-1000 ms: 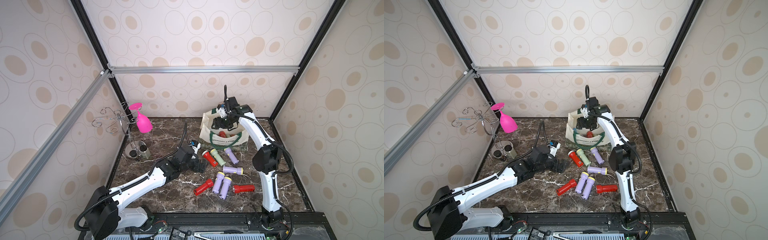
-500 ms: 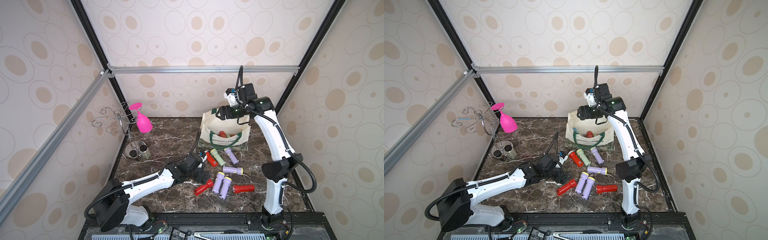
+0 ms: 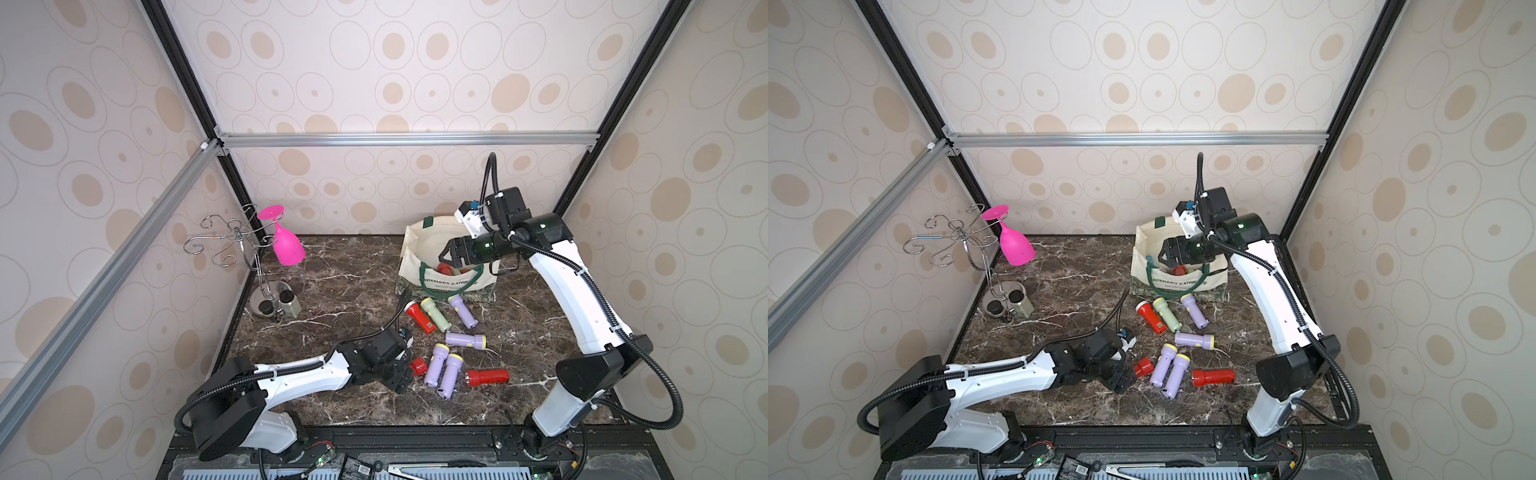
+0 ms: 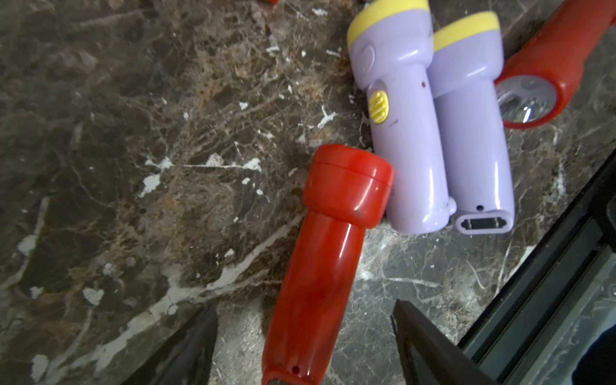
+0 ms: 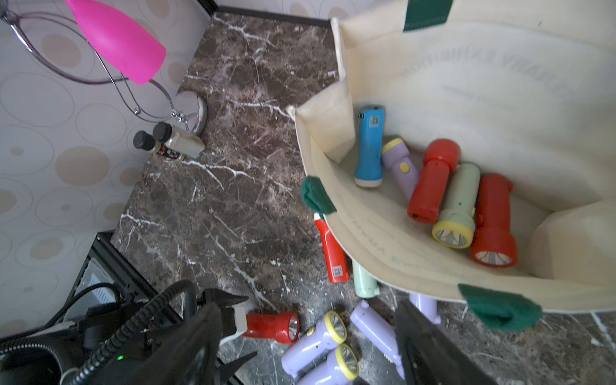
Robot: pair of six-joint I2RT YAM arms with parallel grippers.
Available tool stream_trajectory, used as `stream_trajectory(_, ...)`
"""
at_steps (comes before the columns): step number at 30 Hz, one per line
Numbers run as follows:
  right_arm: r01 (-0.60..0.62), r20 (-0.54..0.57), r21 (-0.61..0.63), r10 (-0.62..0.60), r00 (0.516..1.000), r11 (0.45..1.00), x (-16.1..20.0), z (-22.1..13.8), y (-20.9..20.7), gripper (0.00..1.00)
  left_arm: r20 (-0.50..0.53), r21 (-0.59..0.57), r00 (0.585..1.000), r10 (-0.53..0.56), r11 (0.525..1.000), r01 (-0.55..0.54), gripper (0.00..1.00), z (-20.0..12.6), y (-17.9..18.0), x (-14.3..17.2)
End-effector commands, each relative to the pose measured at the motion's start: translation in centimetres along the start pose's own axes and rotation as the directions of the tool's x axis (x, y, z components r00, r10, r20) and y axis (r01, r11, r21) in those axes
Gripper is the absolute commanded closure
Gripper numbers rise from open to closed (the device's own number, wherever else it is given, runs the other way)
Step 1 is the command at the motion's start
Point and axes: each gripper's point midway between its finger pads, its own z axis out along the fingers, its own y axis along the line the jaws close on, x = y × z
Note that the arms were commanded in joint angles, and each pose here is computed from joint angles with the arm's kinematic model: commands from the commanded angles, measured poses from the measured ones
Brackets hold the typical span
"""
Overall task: Put the flashlights into the tote bags
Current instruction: Pick up the flashlight from the center of the board.
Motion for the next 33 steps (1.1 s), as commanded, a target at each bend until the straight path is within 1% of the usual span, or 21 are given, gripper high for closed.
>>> stream_trajectory(1, -0.008, -0.003, -0.040, 0.008, 1.000, 0.999, 1.8, -0.9, 1.0, 0.16, -0.007, 0.002, 1.000, -0.004, 1.000, 0.004, 0.19, 0.4, -0.3, 0.5)
stream_trajectory(7, -0.036, -0.035, -0.057, 0.034, 0.999, 0.998, 4.9, -0.7, 1.4, 0.15, -0.043, -0.020, 0.999, 0.016, 1.000, -0.017, 0.24, 1.0, 0.0, 1.5)
stream_trajectory(12, -0.047, -0.034, -0.044, 0.045, 0.998, 0.998, 6.1, -1.0, 1.1, 0.15, -0.055, -0.026, 0.998, 0.035, 0.999, -0.036, 0.29, 1.5, 0.0, 1.6)
stream_trajectory(17, -0.047, -0.030, -0.034, 0.046, 0.998, 0.998, 6.5, -1.5, 1.0, 0.15, -0.084, -0.031, 0.995, 0.059, 0.998, -0.062, 0.39, 2.2, 0.1, 2.1)
stream_trajectory(23, -0.052, -0.033, -0.031, 0.050, 0.998, 0.998, 6.8, -1.4, 0.9, 0.15, -0.098, -0.039, 0.992, 0.076, 0.996, -0.080, 0.47, 2.6, 0.1, 2.1)
stream_trajectory(27, -0.050, -0.028, -0.034, 0.049, 0.998, 0.998, 6.7, -1.5, 1.0, 0.15, -0.100, -0.038, 0.992, 0.072, 0.996, -0.076, 0.52, 2.6, 0.1, 2.4)
stream_trajectory(33, -0.050, -0.030, -0.026, 0.049, 0.998, 0.998, 6.8, -1.4, 0.8, 0.15, -0.091, -0.028, 0.994, 0.054, 0.998, -0.057, 0.64, 2.5, 0.1, 2.5)
